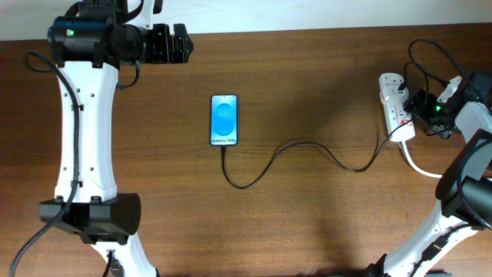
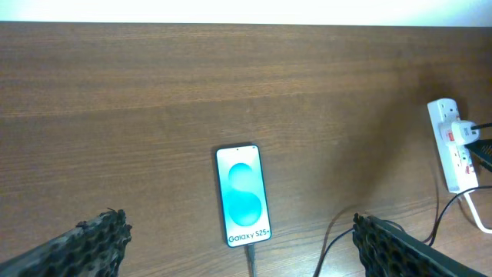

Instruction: Plug charger to phone and switch on socket

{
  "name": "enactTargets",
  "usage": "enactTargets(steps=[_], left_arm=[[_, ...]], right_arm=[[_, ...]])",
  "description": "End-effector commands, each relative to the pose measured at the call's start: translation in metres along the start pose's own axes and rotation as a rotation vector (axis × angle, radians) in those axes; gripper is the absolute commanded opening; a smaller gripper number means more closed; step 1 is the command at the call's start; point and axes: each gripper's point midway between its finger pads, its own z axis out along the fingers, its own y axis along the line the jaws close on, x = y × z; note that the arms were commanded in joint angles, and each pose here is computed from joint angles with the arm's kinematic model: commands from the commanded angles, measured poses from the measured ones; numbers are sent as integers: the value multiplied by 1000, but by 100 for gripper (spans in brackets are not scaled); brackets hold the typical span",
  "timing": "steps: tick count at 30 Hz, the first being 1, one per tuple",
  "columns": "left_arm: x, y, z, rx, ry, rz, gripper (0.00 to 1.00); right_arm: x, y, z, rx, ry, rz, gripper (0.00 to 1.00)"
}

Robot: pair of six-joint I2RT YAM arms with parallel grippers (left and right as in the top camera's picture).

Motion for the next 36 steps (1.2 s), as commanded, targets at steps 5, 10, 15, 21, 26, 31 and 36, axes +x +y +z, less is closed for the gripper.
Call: enactTargets(steps=[5,10,15,21,26,31,36], left_arm=[[-6,-3,-15,-3,-39,22,99],[-6,-3,-15,-3,-39,23,99],[-6,-3,-15,-3,-39,22,99],[-6,-3,-15,-3,-39,22,99],[-6,-3,-15,-3,-39,22,99],[-6,-3,-15,-3,-39,22,99],[-6,-4,-15,-3,-39,23,99]], right_arm=[[16,3,14,55,45,1,99],[8,2,14,64,12,-3,99],[3,-7,13,115,-14,39,99],[3,-7,13,115,-14,39,98],[5,-6,12,113,-5,41,99],[2,-5,3,110,8,48,99],[-2,-8,-6,78,9,72,99]])
